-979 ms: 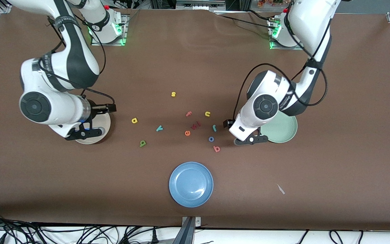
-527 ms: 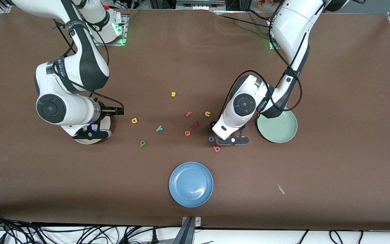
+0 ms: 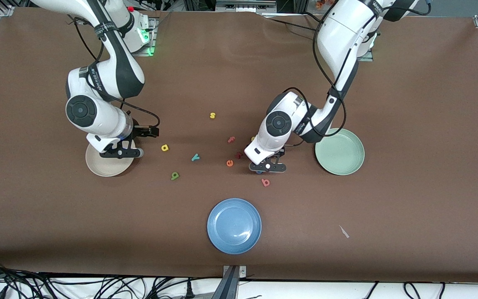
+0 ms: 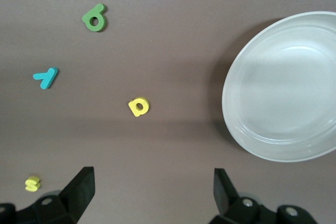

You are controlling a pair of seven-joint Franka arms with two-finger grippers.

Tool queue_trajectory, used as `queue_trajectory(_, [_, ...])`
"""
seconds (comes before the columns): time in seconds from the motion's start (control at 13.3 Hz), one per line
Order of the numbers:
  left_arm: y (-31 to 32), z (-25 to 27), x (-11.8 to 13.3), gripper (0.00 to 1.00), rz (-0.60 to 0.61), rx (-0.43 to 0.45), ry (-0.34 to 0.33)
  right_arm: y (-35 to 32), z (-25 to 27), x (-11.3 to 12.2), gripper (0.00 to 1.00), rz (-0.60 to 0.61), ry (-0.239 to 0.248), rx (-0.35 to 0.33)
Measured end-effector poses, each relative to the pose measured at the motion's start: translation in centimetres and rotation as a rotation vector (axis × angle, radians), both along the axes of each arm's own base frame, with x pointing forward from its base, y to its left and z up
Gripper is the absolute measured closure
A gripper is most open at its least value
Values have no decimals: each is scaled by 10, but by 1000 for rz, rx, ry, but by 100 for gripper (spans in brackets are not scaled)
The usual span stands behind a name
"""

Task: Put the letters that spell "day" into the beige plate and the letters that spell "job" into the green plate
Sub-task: 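Grasp the cyan j with the left gripper while the right gripper descends, then drop the j on the green plate while the right gripper grasps the d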

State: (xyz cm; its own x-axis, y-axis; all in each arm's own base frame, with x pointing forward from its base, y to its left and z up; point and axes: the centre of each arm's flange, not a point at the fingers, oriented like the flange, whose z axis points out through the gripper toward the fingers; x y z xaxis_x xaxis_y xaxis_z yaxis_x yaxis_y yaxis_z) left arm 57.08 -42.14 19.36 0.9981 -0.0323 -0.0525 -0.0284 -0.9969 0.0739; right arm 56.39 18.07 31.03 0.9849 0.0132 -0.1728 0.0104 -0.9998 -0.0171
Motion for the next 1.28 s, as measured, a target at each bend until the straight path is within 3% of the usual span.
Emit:
queue_trajectory(0.3, [3,-16,-1,48,4,9,11,17,-35,-21,0,31,-75,26])
queue_trajectory(0.45, [5,-20,0,65,8,12,11,32,-51,-27,0,61,-80,29])
queue_trajectory(0.53, [5,-19,1,66,9,9,7,35,-62,-27,0,83,-91,34])
queue_trajectory(0.68, [4,-19,2,88,9,6,3,35,-92,-24,0,159,-119,52])
queue_trajectory(0.75, [4,-19,2,93,9,5,2,34,-104,-24,0,186,-121,56])
queue_trajectory(0.98, [7,-19,4,93,13,12,7,34,-116,-25,0,229,-112,51])
queue_trajectory(1.28, [35,9,20,93,39,77,72,36,-121,-27,0,350,-127,-14])
